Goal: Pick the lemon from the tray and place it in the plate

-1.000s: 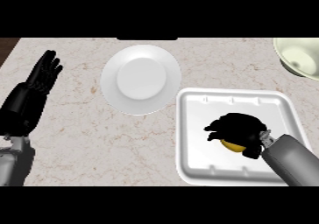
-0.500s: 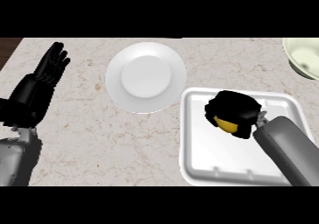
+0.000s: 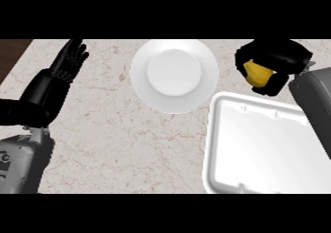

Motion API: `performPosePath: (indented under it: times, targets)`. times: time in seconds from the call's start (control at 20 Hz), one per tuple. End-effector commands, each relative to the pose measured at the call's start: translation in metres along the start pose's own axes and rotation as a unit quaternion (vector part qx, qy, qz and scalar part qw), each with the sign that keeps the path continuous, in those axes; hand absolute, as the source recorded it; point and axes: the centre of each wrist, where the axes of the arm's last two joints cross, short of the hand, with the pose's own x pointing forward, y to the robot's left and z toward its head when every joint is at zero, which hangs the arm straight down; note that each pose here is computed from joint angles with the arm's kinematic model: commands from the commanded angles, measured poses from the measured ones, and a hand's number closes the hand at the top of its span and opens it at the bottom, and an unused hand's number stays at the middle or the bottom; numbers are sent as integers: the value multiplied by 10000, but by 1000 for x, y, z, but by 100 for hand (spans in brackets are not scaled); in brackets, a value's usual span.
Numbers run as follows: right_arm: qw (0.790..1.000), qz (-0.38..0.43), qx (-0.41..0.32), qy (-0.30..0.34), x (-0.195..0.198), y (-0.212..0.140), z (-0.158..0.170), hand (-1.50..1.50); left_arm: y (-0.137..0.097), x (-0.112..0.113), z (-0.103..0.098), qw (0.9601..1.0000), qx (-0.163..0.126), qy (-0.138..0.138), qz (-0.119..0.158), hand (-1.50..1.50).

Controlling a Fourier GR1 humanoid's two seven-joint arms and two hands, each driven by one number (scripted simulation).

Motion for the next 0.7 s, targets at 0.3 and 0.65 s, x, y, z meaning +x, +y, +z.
performPosePath:
  times: [0.3, 0.65]
  targets:
    - [9712, -1410, -1187, -1509, -32, -50, 0, 150, -8, 4, -8, 9998, -207, -63, -31, 0]
    - [9453, -2100, -1167, -2206, -25, -64, -29, 150, -14, 3, -14, 9998, -175, 21, 28, 0]
